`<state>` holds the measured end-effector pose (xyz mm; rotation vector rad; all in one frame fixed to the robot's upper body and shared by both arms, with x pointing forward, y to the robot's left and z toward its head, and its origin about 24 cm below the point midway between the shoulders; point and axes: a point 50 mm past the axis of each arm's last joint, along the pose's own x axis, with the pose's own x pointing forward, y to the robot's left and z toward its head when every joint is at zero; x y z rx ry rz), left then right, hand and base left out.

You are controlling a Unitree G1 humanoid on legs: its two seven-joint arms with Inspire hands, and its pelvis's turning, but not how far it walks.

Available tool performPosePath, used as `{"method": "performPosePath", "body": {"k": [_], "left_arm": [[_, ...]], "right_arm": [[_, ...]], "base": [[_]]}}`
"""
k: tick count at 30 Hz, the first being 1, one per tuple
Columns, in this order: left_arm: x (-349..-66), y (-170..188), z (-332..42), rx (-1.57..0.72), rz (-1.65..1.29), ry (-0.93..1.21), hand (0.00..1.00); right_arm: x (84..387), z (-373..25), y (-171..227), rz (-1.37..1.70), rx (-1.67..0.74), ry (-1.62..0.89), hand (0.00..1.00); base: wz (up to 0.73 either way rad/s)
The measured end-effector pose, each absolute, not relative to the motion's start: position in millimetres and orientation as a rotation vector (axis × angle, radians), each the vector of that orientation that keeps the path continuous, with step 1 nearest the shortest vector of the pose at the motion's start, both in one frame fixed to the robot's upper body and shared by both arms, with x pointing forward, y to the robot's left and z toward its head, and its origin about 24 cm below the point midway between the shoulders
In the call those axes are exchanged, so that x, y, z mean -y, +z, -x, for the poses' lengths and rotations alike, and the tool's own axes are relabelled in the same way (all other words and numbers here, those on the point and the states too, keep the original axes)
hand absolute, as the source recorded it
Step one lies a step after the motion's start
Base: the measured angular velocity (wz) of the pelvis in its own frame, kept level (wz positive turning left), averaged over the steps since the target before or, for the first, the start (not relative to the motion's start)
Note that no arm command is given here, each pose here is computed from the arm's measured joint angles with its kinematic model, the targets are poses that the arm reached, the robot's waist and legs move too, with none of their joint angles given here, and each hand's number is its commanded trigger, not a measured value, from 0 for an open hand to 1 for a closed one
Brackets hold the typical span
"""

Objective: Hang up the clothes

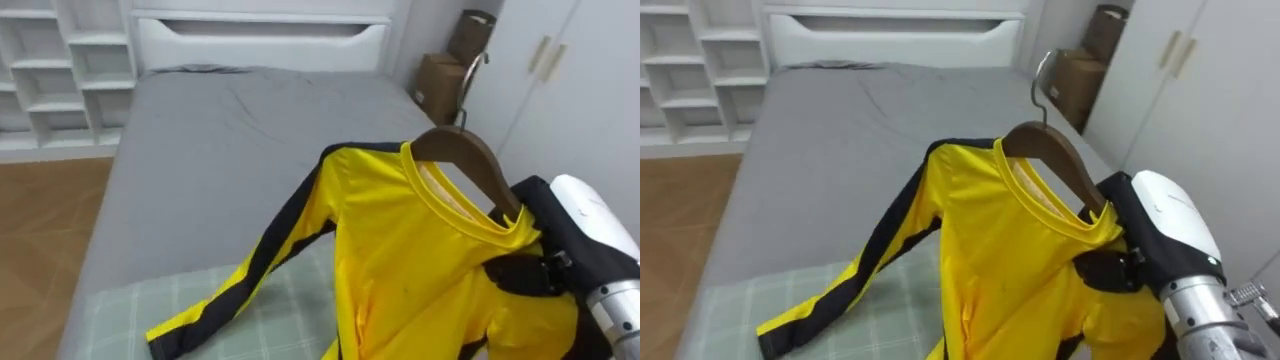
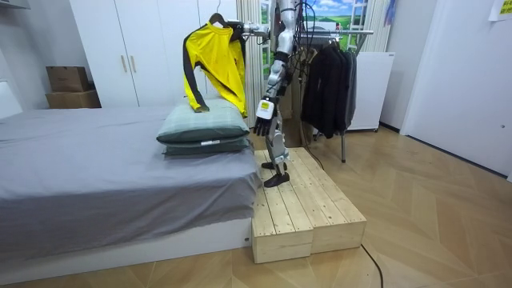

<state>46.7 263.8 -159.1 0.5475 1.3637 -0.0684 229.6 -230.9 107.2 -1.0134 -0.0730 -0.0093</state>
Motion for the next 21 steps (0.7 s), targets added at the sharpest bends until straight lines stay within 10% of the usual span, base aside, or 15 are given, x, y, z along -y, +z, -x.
{"method": "performPosePath", "body": {"k": [21], "left_arm": [[-274.4, -157.4, -25.3, -1.449, -0.655, -0.031, 0.00]], "right_arm": [[218.6, -237.6, 113.6, 0.967, 0.181, 0.054, 1.00]], "base": [[-0.61]]}}
